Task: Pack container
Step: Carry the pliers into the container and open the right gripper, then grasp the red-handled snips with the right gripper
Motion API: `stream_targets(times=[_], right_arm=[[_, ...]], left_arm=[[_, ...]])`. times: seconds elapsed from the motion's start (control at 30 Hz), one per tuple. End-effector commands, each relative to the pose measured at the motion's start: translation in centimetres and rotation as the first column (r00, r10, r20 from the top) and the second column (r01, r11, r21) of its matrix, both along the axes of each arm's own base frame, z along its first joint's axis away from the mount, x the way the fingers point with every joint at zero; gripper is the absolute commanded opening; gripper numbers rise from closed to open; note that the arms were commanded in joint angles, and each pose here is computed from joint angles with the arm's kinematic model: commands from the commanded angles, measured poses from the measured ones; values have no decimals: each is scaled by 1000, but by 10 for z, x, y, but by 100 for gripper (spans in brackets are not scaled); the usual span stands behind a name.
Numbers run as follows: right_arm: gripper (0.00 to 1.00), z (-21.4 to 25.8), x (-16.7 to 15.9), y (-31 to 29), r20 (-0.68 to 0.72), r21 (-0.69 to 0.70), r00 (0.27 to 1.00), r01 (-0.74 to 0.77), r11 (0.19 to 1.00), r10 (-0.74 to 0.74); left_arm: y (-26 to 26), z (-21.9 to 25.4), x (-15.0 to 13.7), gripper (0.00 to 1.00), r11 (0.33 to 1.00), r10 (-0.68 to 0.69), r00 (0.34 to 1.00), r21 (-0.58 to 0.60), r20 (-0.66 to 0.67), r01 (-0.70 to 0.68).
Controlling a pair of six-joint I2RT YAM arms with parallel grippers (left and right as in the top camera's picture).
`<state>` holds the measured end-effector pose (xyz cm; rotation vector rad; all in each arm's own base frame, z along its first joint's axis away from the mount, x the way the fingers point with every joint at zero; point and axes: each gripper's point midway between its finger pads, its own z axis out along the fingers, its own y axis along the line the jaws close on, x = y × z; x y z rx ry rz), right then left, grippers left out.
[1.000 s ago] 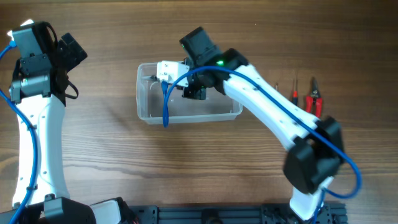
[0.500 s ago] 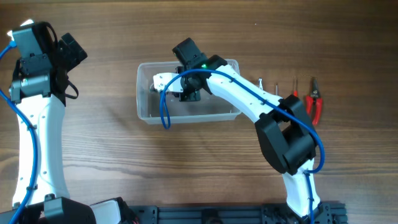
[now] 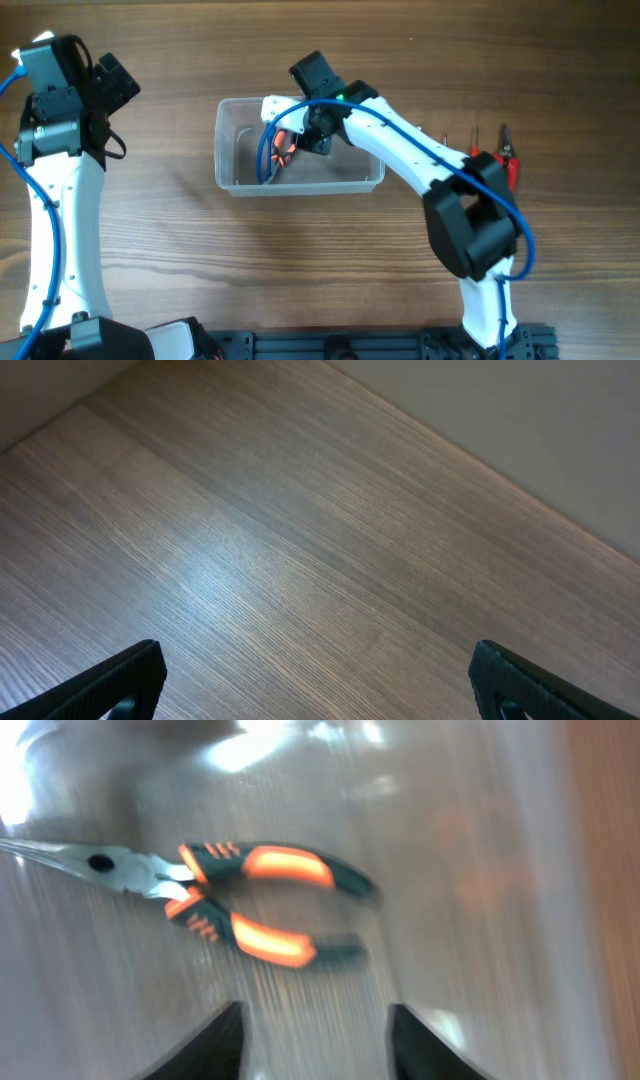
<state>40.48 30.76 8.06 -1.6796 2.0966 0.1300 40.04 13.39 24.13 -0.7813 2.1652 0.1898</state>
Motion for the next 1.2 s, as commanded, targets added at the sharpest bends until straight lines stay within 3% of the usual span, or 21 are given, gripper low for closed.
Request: stream_targets(times=[0.0,0.07,0.17,0.27,0.37,0.43,0.53,0.73,1.17], right_arm=[[61,188,27,-42,203,287,892,340,895,-404],[62,258,18,-105,225,411,802,437,800,-554],[62,276,11,-200,115,455,617,664,594,-778],[63,238,-1,-307,-47,341,320,896,286,-946],[63,182,-15,-371,-182,207,52,978,13,-982],[63,139,-25,-389,-277,107,-56,990,-88,-959],[59,56,-48,-390,-401,-110,-191,981,-160,-896],[57,-16,-62,-385,-405,-269,-271,948,-169,-873],[55,-72,-66,-387,-383,-304,-260,941,-145,-886]], left_arm=[[5,2,0,100,1000,18,1000,10,2,-18],[5,2,0,100,1000,18,1000,10,2,-18],[5,2,0,100,1000,18,1000,10,2,-18],[5,2,0,100,1000,18,1000,10,2,-18],[5,2,0,100,1000,18,1000,10,2,-18],[5,2,0,100,1000,18,1000,10,2,-18],[5,2,0,100,1000,18,1000,10,2,-18],[5,2,0,100,1000,18,1000,10,2,-18],[5,2,0,100,1000,18,1000,10,2,-18]])
